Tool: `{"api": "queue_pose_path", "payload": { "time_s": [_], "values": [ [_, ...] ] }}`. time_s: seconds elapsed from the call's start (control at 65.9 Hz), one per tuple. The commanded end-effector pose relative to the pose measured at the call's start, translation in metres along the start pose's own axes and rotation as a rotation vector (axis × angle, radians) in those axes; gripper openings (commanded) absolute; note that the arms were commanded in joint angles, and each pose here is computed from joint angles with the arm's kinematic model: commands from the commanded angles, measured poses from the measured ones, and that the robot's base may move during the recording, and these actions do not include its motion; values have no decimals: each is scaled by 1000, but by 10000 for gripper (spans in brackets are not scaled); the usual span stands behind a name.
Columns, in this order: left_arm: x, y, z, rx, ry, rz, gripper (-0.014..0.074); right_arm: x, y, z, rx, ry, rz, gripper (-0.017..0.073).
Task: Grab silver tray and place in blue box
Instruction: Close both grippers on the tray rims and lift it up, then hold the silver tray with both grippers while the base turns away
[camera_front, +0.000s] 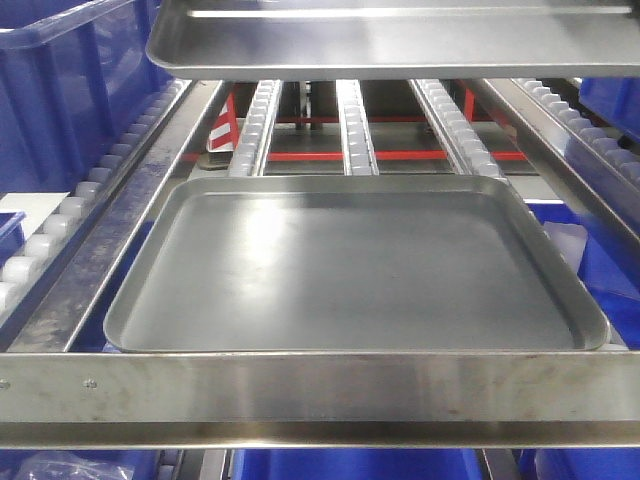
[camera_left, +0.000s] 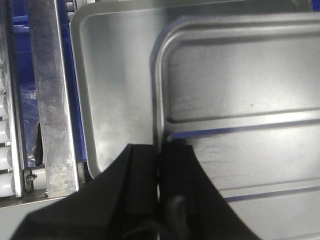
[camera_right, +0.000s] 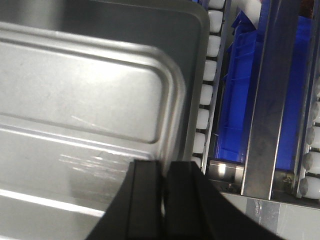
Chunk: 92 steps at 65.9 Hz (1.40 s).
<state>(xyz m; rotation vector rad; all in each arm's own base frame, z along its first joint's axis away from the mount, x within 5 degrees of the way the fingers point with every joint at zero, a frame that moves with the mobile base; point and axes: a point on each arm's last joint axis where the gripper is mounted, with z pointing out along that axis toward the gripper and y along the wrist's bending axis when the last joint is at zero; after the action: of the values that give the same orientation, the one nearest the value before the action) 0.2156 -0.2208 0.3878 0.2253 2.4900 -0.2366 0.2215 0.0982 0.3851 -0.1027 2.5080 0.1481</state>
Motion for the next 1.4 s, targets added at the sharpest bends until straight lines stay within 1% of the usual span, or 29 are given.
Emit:
{"api": "queue_pose_path", "payload": {
  "time_s": [0.0, 1.38],
  "values": [
    [-8, 0, -19, 35, -85, 27, -105, -8, -1, -16, -14, -102, -27, 59],
    [-8, 0, -19, 35, -85, 27, -105, -8, -1, -16, -14, -102, -27, 59]
  ]
}}
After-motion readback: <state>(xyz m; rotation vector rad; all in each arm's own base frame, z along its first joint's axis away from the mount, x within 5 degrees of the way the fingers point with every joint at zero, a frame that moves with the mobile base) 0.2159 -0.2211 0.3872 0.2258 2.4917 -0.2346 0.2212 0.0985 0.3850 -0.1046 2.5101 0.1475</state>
